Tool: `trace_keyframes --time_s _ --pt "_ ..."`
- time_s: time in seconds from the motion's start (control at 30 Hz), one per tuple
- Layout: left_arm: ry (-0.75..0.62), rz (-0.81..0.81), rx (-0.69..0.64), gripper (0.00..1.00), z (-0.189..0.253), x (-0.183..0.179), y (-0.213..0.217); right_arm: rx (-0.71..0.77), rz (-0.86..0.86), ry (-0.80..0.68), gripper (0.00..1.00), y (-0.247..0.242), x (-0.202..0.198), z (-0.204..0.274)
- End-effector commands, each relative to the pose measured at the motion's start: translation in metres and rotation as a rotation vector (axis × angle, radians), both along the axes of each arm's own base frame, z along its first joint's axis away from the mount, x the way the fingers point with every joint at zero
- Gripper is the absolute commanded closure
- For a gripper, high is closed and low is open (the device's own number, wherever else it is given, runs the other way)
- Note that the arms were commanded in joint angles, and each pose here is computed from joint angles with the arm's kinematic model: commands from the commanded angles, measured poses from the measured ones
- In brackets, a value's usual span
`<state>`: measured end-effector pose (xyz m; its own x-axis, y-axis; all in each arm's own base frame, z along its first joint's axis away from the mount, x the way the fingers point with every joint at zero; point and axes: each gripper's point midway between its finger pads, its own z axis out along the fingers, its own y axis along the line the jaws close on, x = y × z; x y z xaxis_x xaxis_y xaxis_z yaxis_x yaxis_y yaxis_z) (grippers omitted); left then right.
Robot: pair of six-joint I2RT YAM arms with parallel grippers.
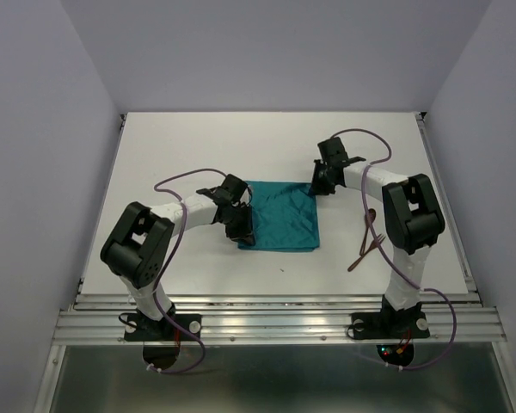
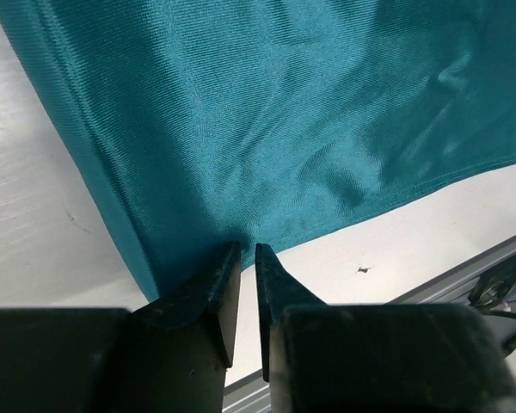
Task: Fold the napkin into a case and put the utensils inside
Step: Smooth out the square-folded napkin at the center of the board.
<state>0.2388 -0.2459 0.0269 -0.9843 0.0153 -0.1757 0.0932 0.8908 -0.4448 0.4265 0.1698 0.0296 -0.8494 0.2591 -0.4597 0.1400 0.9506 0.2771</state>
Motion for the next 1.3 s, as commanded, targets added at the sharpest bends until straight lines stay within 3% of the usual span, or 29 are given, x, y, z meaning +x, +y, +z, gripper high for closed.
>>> trace_keyframes --time_s 0.0,0.33,0.57,0.93,1.27 --pt "0.003 -0.003 -0.009 0.78 0.000 -0.001 -0.002 0.009 -0.004 -0.035 0.79 0.003 0.009 0.001" --pt "-0.123 0.000 -0.033 0.80 0.053 0.012 -0.002 0.035 0.015 -0.121 0.79 0.009 0.013 0.041" --pt "-0.116 0.069 0.054 0.81 0.028 0.017 0.013 0.040 0.028 -0.112 0.79 0.014 -0.015 0.053" --pt "-0.051 0.063 0.139 0.82 -0.015 0.007 0.025 0.093 0.073 0.046 0.79 0.025 -0.089 0.014" --pt "-0.206 0.096 0.070 0.81 0.052 0.015 0.028 0.073 0.095 0.040 0.79 0.022 -0.125 0.038"
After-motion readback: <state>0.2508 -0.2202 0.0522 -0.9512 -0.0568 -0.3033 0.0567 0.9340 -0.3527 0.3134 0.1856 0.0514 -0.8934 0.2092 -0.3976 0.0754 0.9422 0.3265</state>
